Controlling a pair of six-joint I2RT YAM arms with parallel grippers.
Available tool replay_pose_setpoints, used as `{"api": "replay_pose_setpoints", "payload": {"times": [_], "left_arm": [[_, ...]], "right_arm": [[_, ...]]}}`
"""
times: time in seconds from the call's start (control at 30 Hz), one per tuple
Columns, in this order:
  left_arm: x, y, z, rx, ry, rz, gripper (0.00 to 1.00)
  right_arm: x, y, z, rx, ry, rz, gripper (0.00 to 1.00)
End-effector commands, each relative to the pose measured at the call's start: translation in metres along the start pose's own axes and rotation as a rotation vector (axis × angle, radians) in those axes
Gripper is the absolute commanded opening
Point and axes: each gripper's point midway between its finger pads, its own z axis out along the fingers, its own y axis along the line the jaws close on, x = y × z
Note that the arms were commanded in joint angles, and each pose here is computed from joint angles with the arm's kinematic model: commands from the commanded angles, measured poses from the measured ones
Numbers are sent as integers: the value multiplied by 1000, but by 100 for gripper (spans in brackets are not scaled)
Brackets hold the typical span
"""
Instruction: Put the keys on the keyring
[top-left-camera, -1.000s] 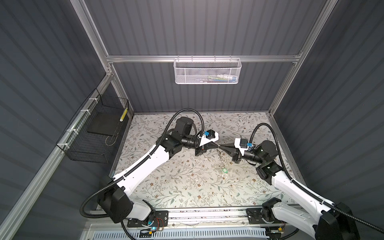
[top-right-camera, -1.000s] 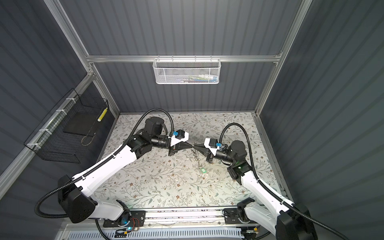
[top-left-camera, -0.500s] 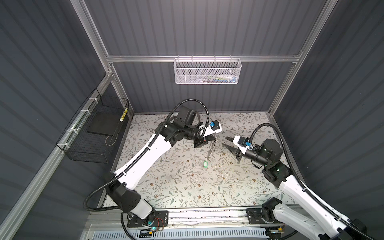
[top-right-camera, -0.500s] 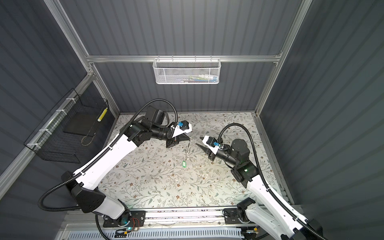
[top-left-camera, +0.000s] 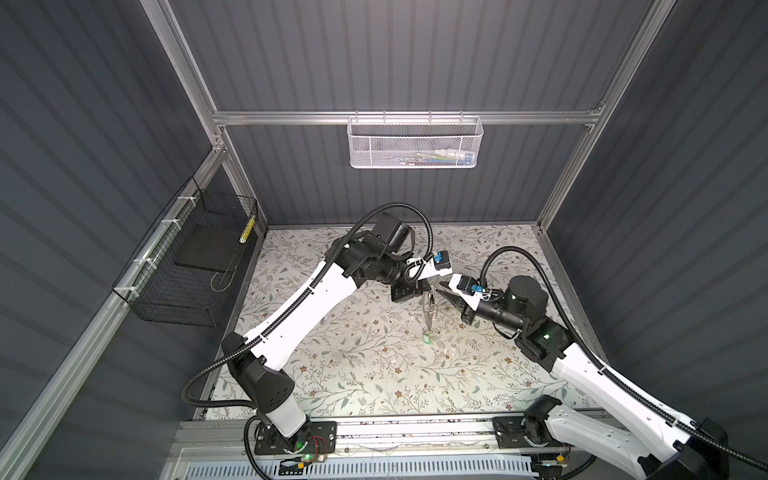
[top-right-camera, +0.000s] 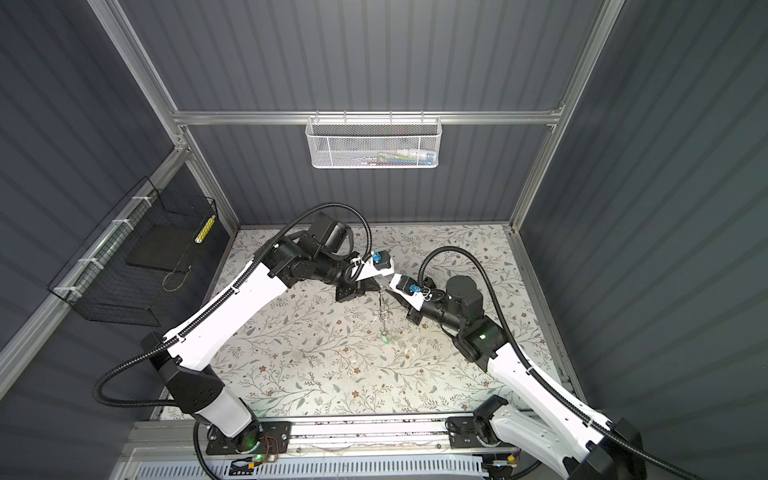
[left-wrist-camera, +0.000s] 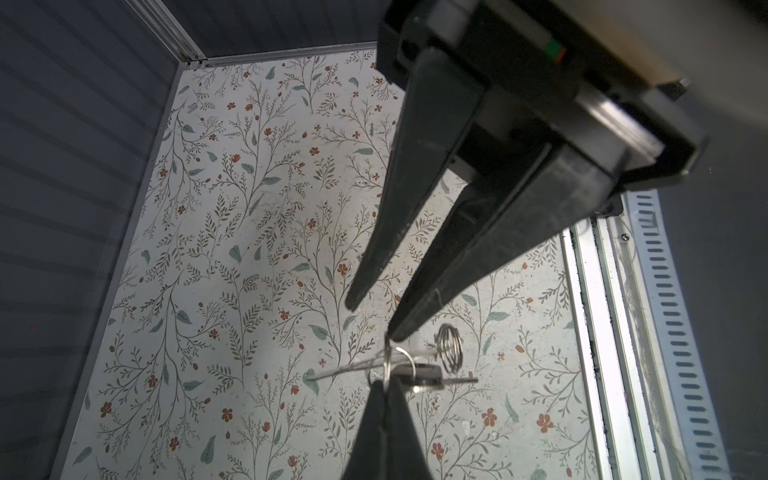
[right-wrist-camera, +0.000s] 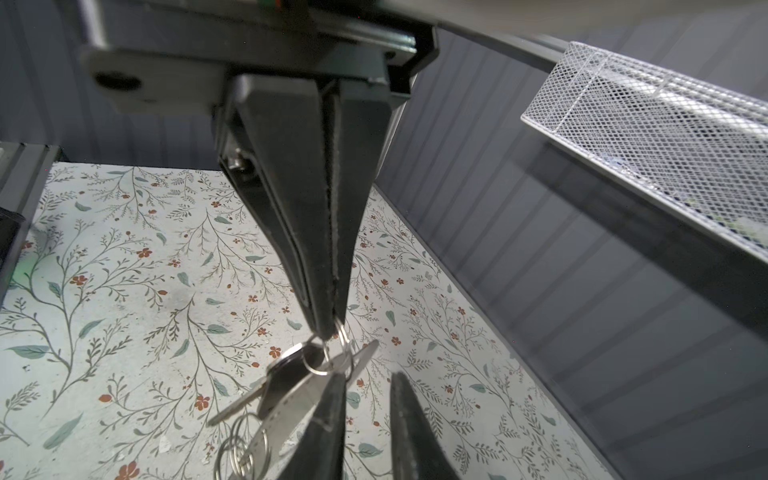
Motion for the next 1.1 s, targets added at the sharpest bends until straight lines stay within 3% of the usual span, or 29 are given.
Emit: {"api": "replay_pose_setpoints", "payload": {"times": [0.0, 0.8, 1.07], "left_arm": [[-5, -4, -4, 11, -2, 1, 0], [-11, -9, 2, 39, -29, 12, 0], [-23, -12, -3, 42, -100, 39, 0]], "right_arm": [[-15, -5, 0, 16, -46, -3, 20], [-19, 3, 6, -28, -79, 0, 17], [-17, 6, 8, -42, -87, 9, 13]]}}
